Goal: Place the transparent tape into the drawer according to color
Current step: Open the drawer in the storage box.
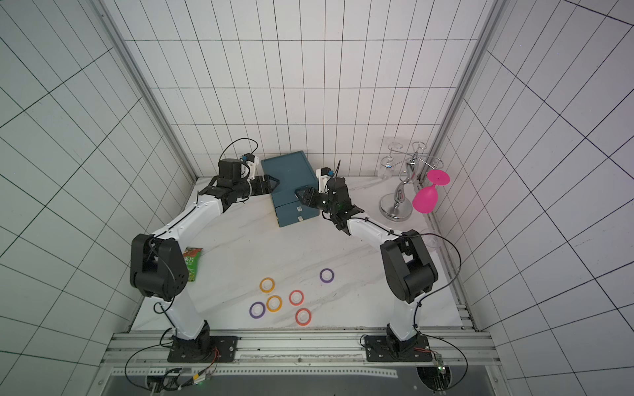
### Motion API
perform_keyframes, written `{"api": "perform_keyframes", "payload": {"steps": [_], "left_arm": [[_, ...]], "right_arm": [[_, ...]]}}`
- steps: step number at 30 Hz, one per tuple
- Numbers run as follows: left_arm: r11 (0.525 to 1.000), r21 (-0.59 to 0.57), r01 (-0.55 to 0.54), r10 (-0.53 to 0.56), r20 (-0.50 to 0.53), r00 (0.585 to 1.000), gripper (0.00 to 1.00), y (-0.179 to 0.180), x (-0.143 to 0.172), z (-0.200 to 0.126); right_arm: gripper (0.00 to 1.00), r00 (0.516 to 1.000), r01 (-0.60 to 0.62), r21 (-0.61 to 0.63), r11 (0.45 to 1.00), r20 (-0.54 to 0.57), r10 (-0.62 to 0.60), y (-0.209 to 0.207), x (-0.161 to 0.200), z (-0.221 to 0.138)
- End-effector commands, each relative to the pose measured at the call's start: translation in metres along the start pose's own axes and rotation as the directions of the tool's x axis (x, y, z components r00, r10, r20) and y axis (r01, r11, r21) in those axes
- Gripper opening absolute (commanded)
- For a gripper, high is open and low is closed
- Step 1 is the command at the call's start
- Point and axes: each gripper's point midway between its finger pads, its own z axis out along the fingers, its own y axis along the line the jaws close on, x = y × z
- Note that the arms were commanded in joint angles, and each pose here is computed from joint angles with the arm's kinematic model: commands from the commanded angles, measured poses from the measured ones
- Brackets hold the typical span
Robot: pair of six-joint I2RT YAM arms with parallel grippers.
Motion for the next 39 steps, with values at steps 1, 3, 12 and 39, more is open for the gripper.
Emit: {"api": "perform_keyframes", "payload": {"steps": [1, 3, 12, 39], "left_arm": [[1.0, 0.006, -0.003, 0.003, -0.025, 1.0, 0.8, 0.001, 0.006, 0.006], [1.0, 0.005, -0.004, 0.004, -0.027, 1.0, 0.79, 0.001, 0.006, 0.007], [1.0, 0.005, -0.005, 0.005, -0.032, 0.999, 0.78, 0.001, 0.007, 0.007], [1.0, 0.004, -0.003, 0.004, -0.055, 0.998, 0.75, 0.004, 0.011, 0.01]], "right_arm": [[0.55, 0.999, -0.016, -0.036, 0.999, 0.032, 0.017, 0.012, -0.009, 0.008], [0.54, 0.999, -0.025, -0.034, 0.999, 0.028, 0.026, 0.011, -0.008, 0.01], [0.49, 0.998, -0.061, -0.02, 0.998, 0.014, 0.061, 0.003, 0.0, 0.015], [0.0, 0.992, -0.128, 0.02, 0.992, 0.027, 0.127, -0.012, 0.015, 0.007]]}}
